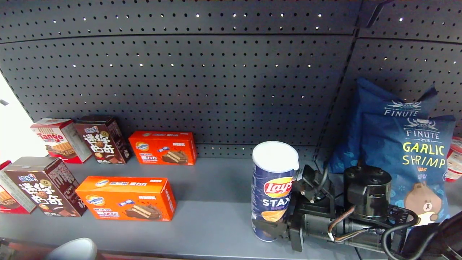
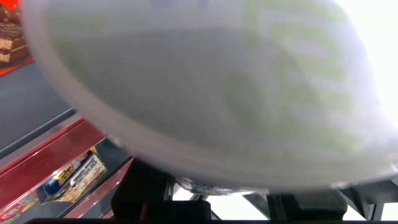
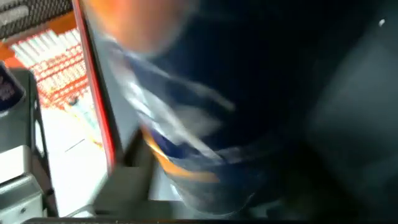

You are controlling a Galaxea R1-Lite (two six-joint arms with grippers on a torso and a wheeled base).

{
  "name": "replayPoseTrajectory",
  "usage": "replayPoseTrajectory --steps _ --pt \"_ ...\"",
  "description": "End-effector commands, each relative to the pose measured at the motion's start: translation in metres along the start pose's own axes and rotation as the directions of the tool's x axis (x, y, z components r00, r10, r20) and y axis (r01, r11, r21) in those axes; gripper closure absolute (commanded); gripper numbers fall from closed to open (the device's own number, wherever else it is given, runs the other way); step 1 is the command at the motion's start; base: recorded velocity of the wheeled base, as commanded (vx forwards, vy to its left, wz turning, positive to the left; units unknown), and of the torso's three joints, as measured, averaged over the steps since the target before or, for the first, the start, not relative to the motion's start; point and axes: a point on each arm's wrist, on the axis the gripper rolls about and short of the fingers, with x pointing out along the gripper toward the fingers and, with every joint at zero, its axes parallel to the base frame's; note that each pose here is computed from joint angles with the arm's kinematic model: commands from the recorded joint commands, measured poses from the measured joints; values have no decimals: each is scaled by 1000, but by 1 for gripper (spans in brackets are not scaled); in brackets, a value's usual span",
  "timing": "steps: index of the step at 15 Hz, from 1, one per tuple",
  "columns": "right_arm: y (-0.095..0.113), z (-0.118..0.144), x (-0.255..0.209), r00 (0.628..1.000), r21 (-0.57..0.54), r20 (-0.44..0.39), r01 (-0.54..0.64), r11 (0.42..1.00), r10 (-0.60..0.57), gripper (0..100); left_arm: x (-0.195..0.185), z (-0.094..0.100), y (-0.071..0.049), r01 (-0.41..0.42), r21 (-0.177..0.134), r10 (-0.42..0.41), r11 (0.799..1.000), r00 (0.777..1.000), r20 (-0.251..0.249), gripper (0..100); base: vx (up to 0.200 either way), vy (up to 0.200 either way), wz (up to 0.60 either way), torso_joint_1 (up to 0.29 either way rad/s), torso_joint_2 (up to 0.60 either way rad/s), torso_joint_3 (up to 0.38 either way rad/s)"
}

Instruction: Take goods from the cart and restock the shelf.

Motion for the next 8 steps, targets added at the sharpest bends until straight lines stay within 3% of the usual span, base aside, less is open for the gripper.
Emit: replayPoseTrajectory --steps 1,8 --pt "0 0 0 1000 -2 3 0 1000 0 0 0 0 0 0 0 0 1000 1000 1 100 0 0 0 0 0 0" --pt "7 4 -18 1000 -5 14 8 1000 -8 0 0 0 0 4 1 -4 1000 1000 0 100 0 0 0 0 0 0"
